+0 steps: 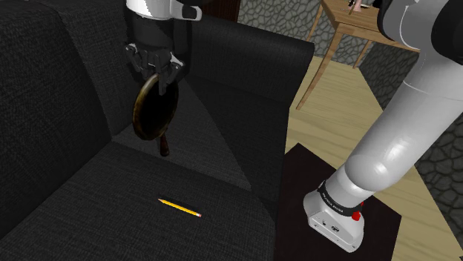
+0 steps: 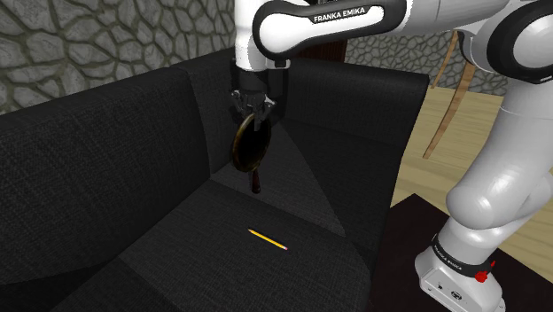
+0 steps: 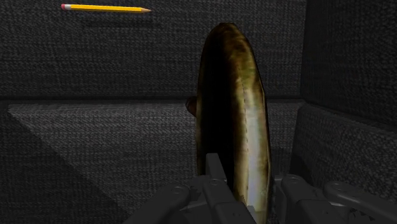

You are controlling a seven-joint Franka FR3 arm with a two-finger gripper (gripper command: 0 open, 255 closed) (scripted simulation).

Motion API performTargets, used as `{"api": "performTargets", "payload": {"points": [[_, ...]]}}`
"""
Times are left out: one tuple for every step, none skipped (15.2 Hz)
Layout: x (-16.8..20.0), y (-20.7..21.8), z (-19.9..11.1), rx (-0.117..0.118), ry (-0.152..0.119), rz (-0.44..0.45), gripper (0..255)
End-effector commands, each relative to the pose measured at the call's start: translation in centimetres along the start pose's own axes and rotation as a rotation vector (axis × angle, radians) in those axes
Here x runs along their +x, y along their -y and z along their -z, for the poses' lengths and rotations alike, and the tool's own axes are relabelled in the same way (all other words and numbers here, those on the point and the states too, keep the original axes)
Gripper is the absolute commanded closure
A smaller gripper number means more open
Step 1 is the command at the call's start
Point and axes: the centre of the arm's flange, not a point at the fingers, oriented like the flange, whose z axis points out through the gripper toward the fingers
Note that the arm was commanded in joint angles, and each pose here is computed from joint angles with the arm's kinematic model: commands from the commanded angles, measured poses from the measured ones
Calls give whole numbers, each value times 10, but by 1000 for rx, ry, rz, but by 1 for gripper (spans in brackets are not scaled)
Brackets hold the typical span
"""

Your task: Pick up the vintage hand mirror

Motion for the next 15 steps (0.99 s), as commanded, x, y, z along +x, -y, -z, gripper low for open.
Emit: {"api": "performTargets", "payload": {"points": [[0, 0, 0, -1, 0, 0, 255], [0, 0, 0, -1, 0, 0, 255], [0, 0, 0, -1, 0, 0, 255], [0, 0, 5, -1, 0, 0, 255], [0, 0, 10, -1, 0, 0, 255], [-1, 1, 16, -1, 0, 0, 255], [-1, 1, 21, -1, 0, 0, 255], [-1, 2, 26, -1, 0, 0, 255], [-1, 2, 32, -1, 0, 0, 255], [-1, 2, 37, -1, 0, 0, 255], [-1, 3, 42, -1, 0, 0, 255], [-1, 3, 47, -1, 0, 0, 255], [-1, 4, 53, -1, 0, 0, 255], [-1, 4, 58, -1, 0, 0, 255], [-1, 5, 63, -1, 0, 0, 255]]}}
